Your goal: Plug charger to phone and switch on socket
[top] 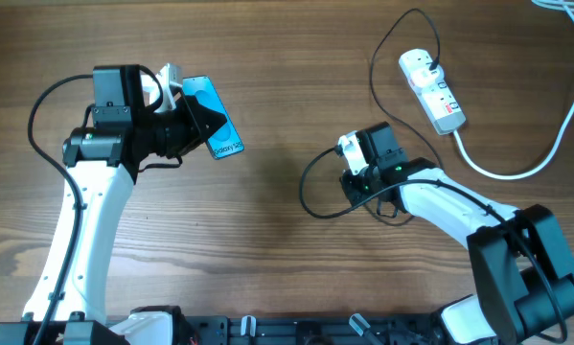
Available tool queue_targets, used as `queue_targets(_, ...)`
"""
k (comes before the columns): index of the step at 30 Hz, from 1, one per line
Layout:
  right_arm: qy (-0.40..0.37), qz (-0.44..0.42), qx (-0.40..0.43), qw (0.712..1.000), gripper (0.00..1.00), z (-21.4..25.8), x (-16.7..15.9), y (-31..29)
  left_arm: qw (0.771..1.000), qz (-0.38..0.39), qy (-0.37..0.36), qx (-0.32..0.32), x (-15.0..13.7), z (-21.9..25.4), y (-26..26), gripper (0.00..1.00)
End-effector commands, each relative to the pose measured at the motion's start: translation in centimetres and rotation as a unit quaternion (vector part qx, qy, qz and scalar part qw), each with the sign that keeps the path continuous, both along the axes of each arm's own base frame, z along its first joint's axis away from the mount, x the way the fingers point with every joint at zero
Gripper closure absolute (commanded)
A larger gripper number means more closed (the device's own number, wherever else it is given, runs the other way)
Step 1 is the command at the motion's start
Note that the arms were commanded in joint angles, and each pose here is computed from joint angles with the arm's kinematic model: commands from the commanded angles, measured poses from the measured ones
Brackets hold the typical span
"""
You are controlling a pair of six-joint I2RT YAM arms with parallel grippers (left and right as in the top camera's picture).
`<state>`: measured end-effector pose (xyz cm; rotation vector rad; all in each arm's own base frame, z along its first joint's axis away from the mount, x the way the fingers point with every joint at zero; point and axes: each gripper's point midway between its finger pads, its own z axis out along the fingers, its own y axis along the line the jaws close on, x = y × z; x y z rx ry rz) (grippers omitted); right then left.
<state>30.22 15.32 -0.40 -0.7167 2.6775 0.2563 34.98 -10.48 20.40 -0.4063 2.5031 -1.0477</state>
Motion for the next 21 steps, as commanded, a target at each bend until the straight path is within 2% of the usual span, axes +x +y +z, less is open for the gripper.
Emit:
queue_targets(1, 0.047, 0.013, 0.004, 0.999, 0.96, -2.1, -2.3, -0.1, 0.999, -0.024, -0.018, -0.018, -0.2, 0.8, -0.8, 0.96)
queue_targets(5, 0.045, 0.017, 0.075, 0.996, 0.96, 0.7, -1.7, 2.1, 0.996, -0.053, -0.051, -0.055, 0.1, 2.5, -1.9, 0.96)
queue_targets(9, -0.020, -0.052, -0.037, 0.998, 0.96, 2.6, 0.1, -2.4, 0.993, -0.068, -0.064, -0.073, 0.1, 3.3, -2.5, 0.96)
queue_targets(11, -0.027, -0.091, -0.065, 0.993, 0.96, 2.8, 0.3, -3.9, 0.993, -0.068, -0.064, -0.073, 0.1, 3.3, -2.5, 0.96)
queue_targets(15, -0.005, -0.129, -0.088, 0.988, 0.96, 2.0, -0.9, -5.2, 0.993, -0.068, -0.064, -0.073, 0.1, 3.3, -2.5, 0.96)
queue_targets(19, 0.021, -0.130, -0.099, 0.986, 0.96, 0.4, -2.7, -6.0, 0.993, -0.068, -0.063, -0.073, 0.1, 3.3, -2.5, 0.96)
queue_targets(20, 0.028, -0.129, -0.104, 0.986, 0.94, 0.0, -3.3, -6.2, 0.993, -0.068, -0.063, -0.073, 0.0, 3.3, -2.5, 0.96)
queue_targets(21, 0.032, -0.129, -0.106, 0.985, 0.87, -0.4, -3.7, -6.4, 0.993, -0.068, -0.063, -0.073, 0.0, 3.3, -2.5, 0.96)
